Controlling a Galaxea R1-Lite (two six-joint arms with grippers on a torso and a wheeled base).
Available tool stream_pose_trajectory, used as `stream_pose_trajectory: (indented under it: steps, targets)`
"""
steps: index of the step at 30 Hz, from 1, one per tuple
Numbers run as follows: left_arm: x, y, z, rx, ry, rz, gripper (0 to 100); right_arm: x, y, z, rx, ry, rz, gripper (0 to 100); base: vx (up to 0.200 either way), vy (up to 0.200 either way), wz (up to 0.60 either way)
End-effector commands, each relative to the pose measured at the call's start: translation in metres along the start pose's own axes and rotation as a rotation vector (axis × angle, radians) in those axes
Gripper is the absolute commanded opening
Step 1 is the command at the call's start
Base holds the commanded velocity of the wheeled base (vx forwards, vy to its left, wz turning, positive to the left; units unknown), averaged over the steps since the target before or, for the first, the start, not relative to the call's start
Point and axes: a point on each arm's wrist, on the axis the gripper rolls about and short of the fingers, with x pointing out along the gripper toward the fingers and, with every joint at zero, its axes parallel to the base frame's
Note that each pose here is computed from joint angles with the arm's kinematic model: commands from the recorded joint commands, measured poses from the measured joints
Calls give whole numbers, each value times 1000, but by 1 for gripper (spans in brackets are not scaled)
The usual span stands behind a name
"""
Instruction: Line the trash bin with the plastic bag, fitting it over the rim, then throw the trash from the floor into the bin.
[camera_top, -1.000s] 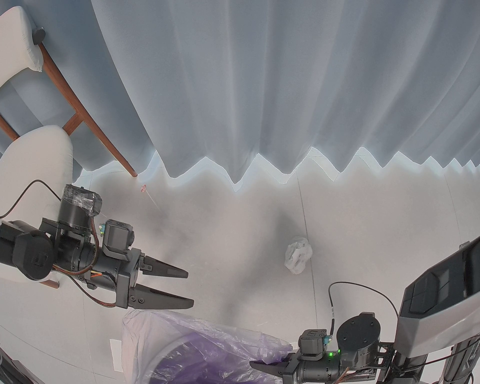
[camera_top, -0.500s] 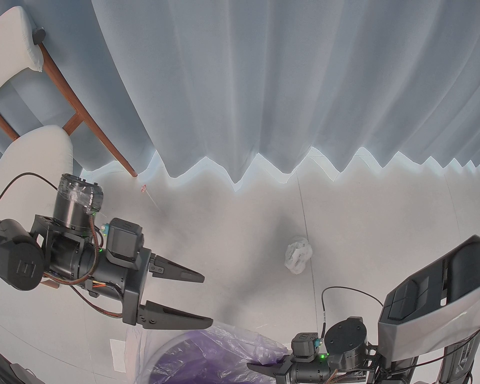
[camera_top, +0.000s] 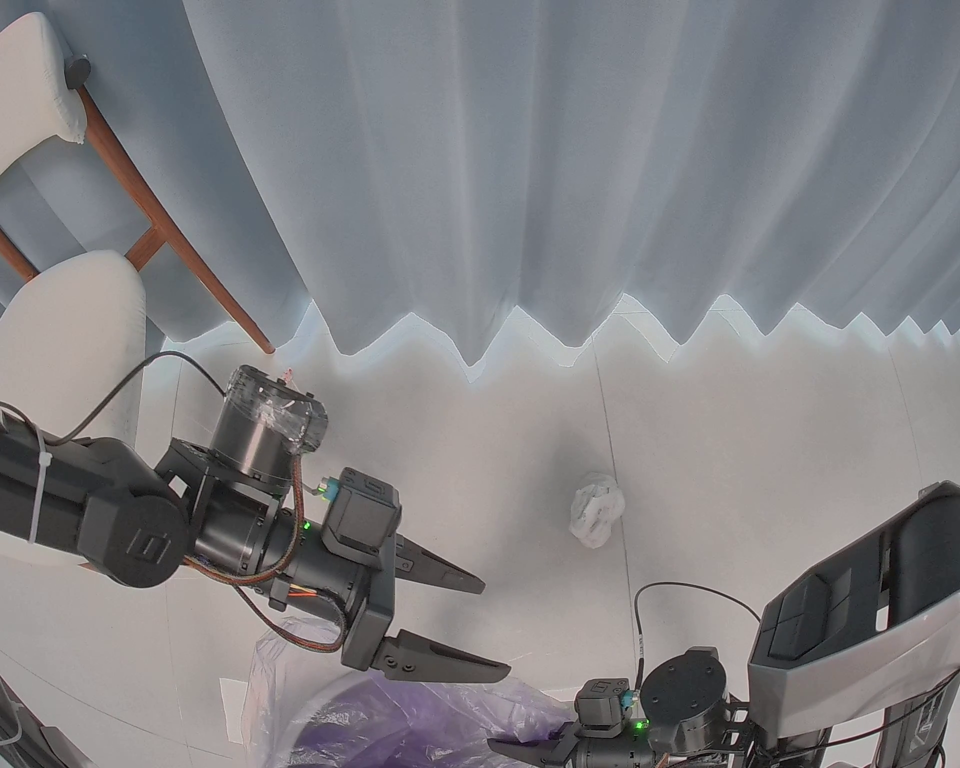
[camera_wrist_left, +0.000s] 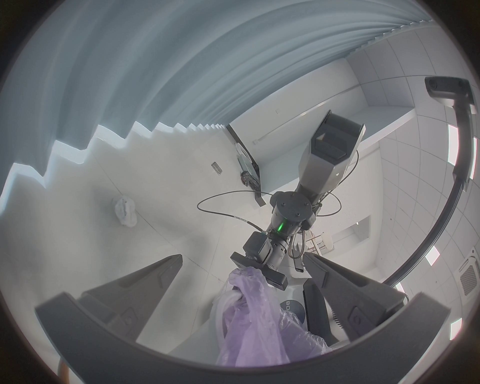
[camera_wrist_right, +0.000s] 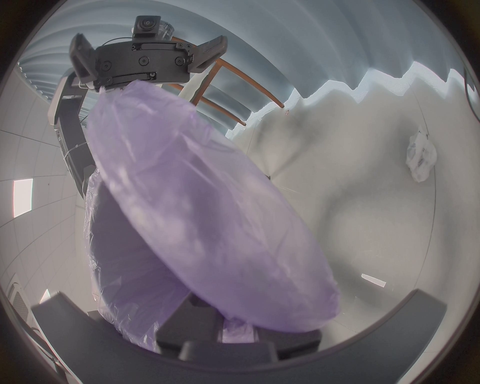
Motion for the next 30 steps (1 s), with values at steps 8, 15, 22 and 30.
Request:
stream_pose_trajectory:
  steps: [8, 15, 22, 30]
  targets:
    - [-27, 11, 13, 13, -64, 111, 100, 4, -4, -2, 16, -7, -30, 0, 0, 0, 0]
    - [-100, -29, 39, 53, -243, 276, 100, 8, -26, 11, 124, -151, -254, 0, 0, 0, 0]
    - [-142, -71, 29, -100, -380, 422, 100, 7, -61, 57, 204, -407, -395, 0, 0, 0, 0]
    - [-161, -73, 10, -244, -490, 515, 100, 21, -82, 91, 216, -526, -437, 0, 0, 0, 0]
